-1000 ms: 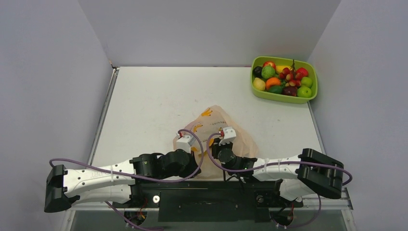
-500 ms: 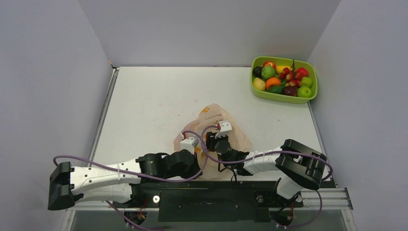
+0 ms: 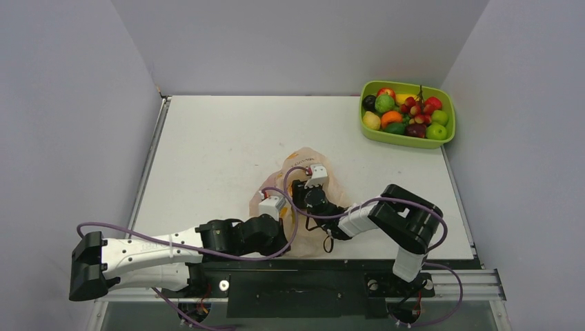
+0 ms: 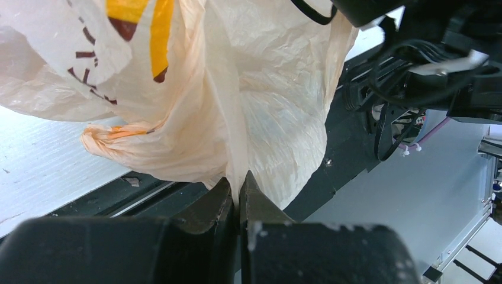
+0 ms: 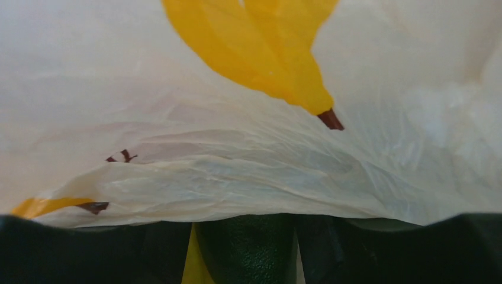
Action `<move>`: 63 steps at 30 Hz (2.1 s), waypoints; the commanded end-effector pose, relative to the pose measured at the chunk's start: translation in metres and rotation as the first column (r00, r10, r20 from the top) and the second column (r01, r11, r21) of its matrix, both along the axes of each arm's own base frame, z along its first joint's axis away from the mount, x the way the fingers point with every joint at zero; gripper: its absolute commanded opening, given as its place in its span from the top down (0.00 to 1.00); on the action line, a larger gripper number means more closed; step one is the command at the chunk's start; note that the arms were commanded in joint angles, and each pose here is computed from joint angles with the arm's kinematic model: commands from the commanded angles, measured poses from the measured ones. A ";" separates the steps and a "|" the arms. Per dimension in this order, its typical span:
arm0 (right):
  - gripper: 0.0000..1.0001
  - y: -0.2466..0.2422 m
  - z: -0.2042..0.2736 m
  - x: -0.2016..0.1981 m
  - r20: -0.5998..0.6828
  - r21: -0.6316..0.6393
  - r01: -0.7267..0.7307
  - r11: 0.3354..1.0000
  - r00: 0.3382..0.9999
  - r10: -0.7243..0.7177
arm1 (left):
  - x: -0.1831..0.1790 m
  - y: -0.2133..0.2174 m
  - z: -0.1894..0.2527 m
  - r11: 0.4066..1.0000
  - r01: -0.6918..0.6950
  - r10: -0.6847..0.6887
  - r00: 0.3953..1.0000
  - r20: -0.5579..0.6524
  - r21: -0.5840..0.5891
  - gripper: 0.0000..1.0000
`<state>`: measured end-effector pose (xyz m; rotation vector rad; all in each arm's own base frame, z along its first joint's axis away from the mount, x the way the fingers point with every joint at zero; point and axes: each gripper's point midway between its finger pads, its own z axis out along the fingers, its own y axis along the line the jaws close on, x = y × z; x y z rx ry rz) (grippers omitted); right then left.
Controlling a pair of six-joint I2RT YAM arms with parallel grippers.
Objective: Take the fake fruits out of the plastic bag
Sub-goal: Take out the fake fruit from the plastic bag.
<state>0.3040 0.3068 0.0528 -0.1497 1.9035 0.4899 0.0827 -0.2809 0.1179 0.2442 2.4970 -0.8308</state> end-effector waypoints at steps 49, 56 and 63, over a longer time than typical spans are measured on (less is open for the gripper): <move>1.00 -0.039 0.153 -0.120 -0.001 0.197 -0.264 0.944 0.963 0.270 | 0.025 0.027 0.014 0.973 -0.197 0.203 0.978 0.039 -0.121 1.00; 1.00 -0.094 0.209 -0.108 0.096 0.161 -0.129 0.978 0.989 0.115 | 0.023 0.030 0.011 0.971 -0.199 0.204 0.979 0.028 -0.134 1.00; 1.00 -0.152 0.242 -0.052 0.137 0.107 0.199 0.974 0.967 -0.213 | 0.022 0.029 0.015 0.976 -0.178 0.183 0.983 0.033 -0.122 1.00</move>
